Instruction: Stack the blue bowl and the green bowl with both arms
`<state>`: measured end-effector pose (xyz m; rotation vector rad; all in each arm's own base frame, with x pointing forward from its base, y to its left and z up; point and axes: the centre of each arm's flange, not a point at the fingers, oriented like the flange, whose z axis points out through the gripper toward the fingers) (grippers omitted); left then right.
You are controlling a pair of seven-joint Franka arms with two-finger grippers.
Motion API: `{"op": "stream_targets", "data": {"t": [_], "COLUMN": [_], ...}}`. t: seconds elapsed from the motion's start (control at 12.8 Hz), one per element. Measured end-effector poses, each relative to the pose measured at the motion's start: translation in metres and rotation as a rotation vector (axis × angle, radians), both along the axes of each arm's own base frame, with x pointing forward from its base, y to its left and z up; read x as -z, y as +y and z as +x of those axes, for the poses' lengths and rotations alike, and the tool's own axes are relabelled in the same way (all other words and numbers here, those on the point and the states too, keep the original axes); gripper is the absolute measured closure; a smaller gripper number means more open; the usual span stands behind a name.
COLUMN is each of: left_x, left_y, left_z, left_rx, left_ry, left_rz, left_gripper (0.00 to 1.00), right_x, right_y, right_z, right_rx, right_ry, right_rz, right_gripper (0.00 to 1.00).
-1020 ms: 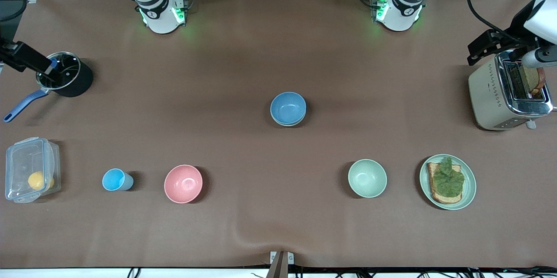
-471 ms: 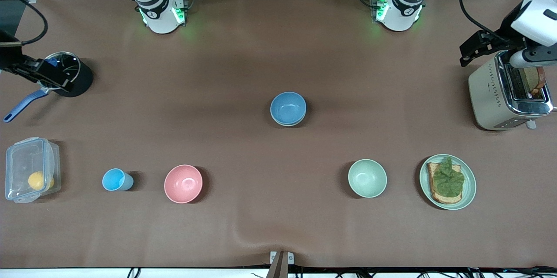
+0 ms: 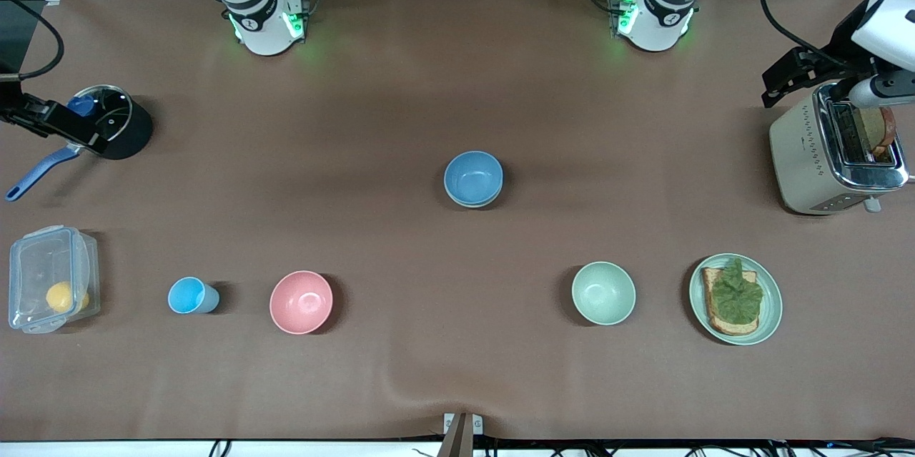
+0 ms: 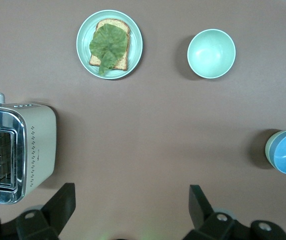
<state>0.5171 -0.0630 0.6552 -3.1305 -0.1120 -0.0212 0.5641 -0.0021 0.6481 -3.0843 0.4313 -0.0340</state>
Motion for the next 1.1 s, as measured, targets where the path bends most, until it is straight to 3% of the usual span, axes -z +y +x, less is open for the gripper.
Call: {"op": "stream_targets", "data": {"t": [0.39,1.1], "left_x": [0.0,0.0], "left_y": [0.004,0.005], "left_z": [0.0,0.0], "left_rx": [-0.007,-0.01], "left_ry": [0.0,0.0], "left_rz": [-0.005,-0.005], "left_gripper": [0.0,0.0], "right_x": [-0.003,-0.004], "right_y": [0.013,0.016], "right_z": [0.0,0.0], "right_rx": [-0.128,-0.144], "right_ry": [-0.01,-0.01], "right_rz": [-0.011,-0.02], "right_gripper": [0.0,0.0]}}
